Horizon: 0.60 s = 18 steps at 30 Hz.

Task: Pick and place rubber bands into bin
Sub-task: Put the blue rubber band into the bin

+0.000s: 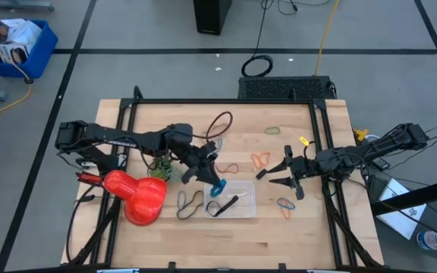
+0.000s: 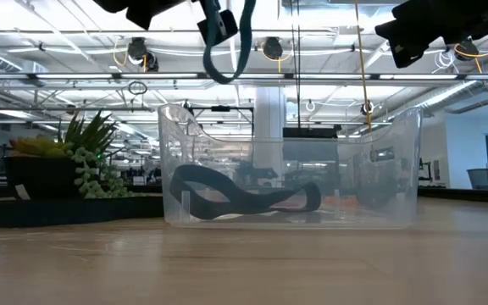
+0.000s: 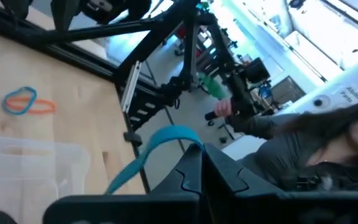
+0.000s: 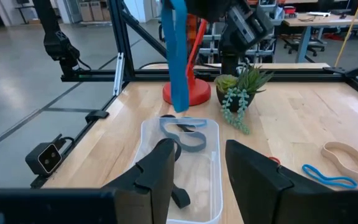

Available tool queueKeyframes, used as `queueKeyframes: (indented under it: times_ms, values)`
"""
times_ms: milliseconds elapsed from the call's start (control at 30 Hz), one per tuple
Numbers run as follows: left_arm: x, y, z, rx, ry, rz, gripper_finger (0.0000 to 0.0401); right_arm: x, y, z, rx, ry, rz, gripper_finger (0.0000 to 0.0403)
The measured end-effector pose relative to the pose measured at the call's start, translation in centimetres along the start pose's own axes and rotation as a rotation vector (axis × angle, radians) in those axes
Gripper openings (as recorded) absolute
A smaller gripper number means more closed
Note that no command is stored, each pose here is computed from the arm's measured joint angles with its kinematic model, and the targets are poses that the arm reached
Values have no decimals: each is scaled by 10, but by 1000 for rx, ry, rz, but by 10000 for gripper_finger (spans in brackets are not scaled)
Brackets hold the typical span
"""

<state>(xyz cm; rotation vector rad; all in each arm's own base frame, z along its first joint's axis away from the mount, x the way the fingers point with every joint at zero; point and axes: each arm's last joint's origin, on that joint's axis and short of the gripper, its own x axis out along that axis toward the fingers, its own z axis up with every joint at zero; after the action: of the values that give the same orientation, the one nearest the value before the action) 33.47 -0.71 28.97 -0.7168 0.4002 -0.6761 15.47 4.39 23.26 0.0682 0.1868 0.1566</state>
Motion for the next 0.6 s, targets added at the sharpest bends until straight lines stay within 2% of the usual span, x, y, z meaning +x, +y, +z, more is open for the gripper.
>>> queueKeyframes:
  times_ms: [167,400,600]
  values:
    - [7,11,-7,-17,37,22,8,0,0,0,0,0,0,141]
    - [29,49,-27,-98,123,48,12,0,0,0,3,0,0,141]
    - [43,69,-45,-137,186,58,10,0,0,0,10,0,0,141]
